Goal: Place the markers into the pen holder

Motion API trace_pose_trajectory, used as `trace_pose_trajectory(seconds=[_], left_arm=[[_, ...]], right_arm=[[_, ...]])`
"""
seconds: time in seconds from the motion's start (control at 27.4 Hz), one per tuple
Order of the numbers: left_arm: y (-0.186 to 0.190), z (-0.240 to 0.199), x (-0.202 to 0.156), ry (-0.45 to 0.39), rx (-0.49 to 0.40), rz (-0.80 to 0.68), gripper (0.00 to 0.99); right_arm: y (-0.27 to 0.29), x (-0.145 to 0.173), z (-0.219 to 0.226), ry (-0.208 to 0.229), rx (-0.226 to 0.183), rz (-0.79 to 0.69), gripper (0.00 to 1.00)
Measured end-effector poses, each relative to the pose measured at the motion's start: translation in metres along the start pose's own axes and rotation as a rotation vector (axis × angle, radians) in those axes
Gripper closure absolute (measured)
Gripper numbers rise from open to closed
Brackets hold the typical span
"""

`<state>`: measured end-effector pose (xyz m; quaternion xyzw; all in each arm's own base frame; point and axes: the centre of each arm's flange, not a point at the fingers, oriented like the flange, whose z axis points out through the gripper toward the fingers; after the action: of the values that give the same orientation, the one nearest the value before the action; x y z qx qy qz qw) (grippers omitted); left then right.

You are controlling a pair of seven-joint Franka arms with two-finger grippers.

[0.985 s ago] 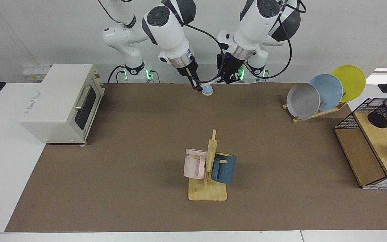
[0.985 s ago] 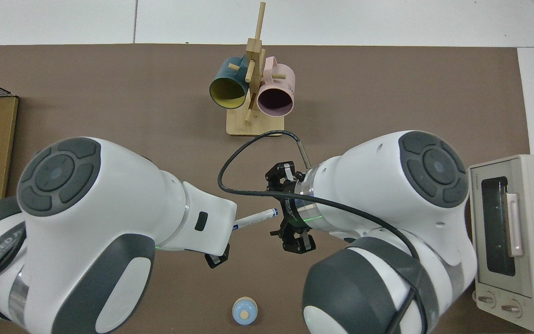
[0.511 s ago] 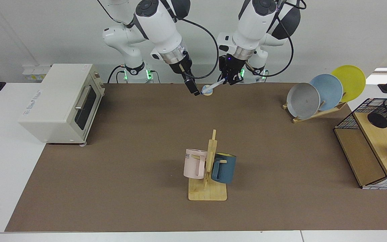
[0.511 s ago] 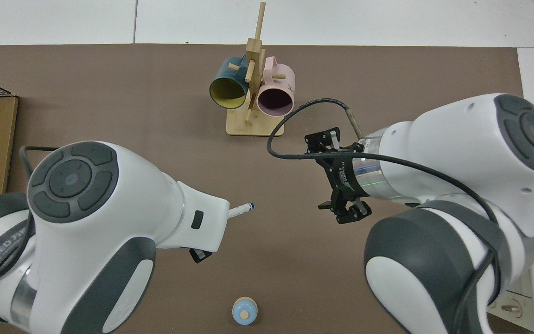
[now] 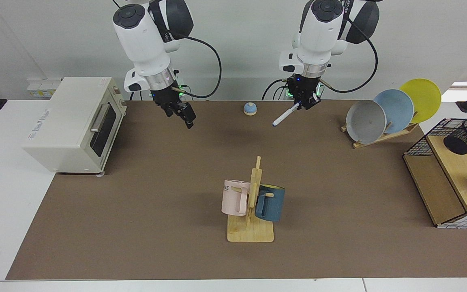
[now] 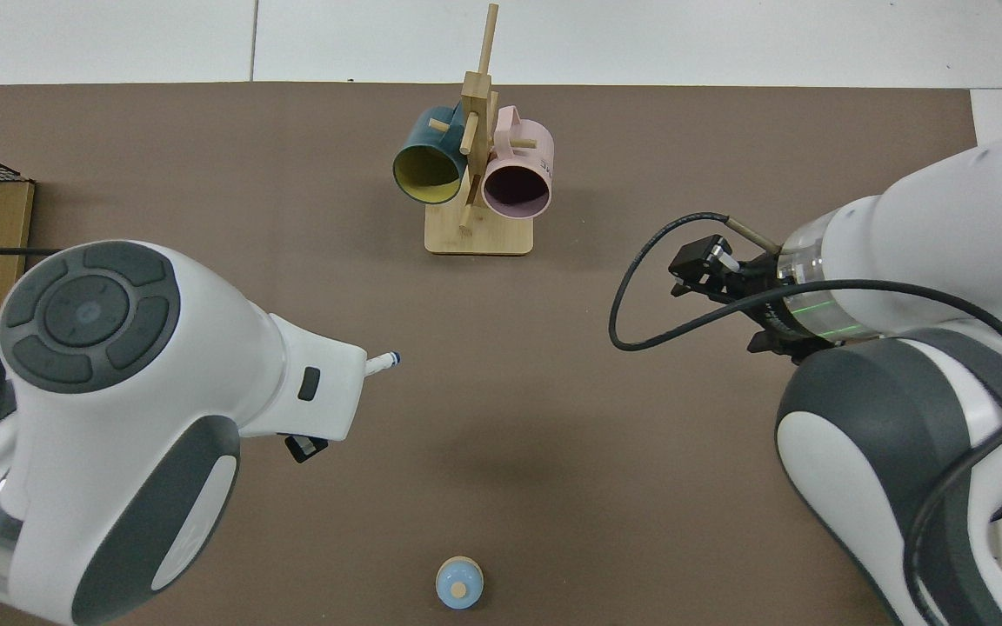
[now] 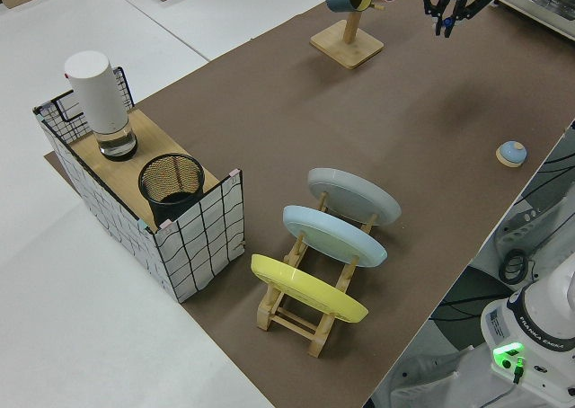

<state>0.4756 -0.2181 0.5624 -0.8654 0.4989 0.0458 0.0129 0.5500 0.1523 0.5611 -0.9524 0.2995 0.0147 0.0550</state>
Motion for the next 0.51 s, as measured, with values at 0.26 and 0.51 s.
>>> trace_pose_trajectory(seconds=[0.26,0.51], left_arm=[[-0.038,0.001,-0.030,-0.056,0.062,0.017,0.824],[-0.069,-0.002,-0.059,-0.125,0.126,0.017,0.824]], right_arm=[[0.041,0.039,-0.004,0.062,-0.127,-0.278,0.00],[0.097,0.076,-0.023,0.041,-0.146,-0.430,0.00]])
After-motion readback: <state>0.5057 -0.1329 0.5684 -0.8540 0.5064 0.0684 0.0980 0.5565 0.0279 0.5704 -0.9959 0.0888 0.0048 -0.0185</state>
